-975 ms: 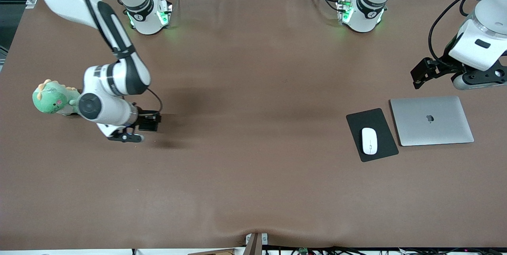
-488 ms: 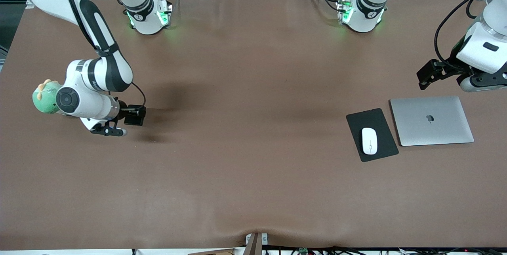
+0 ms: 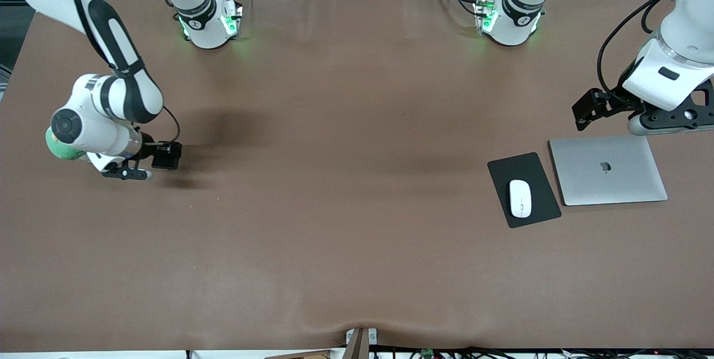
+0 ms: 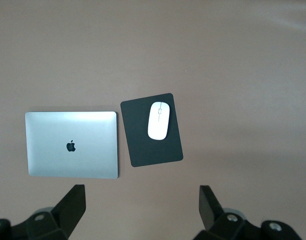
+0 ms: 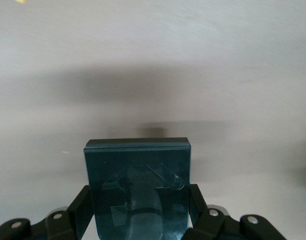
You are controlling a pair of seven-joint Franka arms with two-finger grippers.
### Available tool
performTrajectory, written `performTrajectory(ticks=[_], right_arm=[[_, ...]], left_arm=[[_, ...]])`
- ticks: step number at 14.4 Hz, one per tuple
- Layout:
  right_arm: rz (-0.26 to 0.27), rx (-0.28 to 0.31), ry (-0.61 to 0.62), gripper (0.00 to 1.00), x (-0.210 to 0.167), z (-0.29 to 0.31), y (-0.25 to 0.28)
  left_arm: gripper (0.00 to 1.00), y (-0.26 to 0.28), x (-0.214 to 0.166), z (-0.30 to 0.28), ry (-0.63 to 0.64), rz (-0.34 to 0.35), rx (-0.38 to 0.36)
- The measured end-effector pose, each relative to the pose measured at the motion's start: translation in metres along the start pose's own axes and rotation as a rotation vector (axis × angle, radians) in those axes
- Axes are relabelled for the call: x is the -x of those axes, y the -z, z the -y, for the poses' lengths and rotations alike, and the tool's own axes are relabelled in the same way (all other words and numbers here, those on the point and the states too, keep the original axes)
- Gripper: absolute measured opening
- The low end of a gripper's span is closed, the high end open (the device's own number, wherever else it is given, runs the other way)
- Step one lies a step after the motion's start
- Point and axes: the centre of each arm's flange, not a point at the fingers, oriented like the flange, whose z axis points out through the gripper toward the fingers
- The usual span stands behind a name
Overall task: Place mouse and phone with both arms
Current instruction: 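Carry the black phone with the right gripper toward the green plush toy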
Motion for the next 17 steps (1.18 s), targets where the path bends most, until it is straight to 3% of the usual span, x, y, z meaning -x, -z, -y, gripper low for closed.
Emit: performTrajectory(ticks=[7,13,14,16,17], right_arm=[[-0.015,0.000,-0.008,0.79,0.031,-0.014,-0.039],[-0.012,-0.005,-0.037,0.79,0.035,-0.027,-0.044],[-0.010,-0.006,-0.040,0.83,0.036,-0.029,-0.045],[-0.011,-0.006,-0.035,0.99,0.035,-0.028,-0.045],[-0.016,-0.006,-0.029,0.99,0.032,-0.025,-0.042]], left_arm=[[1.00,0.006,0.001,-0.010,-0.015,-0.010,0.009],[1.00,0.006,0.002,-0.011,-0.018,-0.011,0.010],[1.00,0.006,0.002,-0.011,-0.018,-0.011,0.010],[1.00,0.006,0.002,-0.011,-0.018,-0.011,0.010],[1.00,0.007,0.002,-0.011,-0.018,-0.012,0.010]])
